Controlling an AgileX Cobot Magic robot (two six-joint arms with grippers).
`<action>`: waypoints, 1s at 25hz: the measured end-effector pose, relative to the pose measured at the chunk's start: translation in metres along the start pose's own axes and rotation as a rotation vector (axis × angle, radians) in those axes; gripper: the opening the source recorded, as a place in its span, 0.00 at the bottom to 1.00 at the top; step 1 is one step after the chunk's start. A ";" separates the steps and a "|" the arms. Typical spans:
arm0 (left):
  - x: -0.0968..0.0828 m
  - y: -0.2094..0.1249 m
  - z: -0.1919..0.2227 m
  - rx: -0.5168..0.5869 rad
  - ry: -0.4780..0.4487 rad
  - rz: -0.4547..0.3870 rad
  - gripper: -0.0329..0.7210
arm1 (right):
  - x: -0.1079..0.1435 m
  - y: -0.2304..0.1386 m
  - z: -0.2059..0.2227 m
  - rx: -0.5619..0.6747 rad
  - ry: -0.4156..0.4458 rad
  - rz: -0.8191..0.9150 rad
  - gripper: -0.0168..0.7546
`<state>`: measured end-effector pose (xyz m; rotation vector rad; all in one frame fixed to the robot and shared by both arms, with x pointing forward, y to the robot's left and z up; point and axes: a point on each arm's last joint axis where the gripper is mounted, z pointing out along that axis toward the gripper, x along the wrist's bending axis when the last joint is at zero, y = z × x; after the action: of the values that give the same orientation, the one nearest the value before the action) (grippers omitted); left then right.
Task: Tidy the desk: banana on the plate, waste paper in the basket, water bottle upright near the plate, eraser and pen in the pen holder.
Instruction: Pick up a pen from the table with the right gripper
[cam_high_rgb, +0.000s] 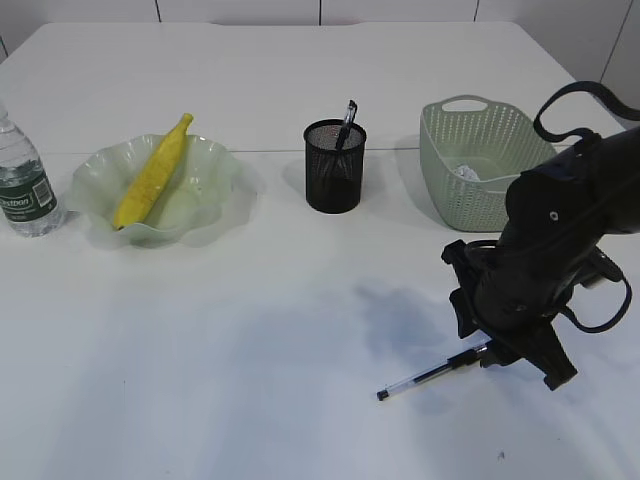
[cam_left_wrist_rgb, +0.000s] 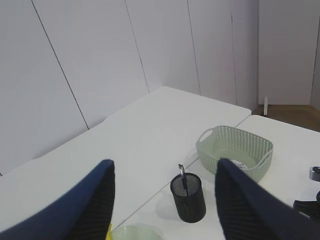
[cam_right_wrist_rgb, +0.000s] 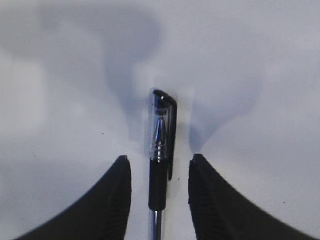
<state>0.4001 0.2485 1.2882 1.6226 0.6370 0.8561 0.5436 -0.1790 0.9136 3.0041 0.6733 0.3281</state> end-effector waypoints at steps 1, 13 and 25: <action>0.000 0.000 0.000 0.001 -0.002 0.000 0.63 | 0.000 0.000 0.000 0.000 0.000 -0.002 0.40; 0.000 0.000 0.000 0.003 -0.002 0.001 0.63 | 0.000 0.002 0.007 -0.028 -0.017 -0.050 0.40; -0.001 0.000 0.000 0.005 -0.006 0.001 0.63 | -0.001 0.002 0.010 -0.024 -0.026 -0.046 0.40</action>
<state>0.3999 0.2482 1.2876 1.6298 0.6351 0.8510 0.5459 -0.1806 0.9044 2.9594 0.7296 0.2926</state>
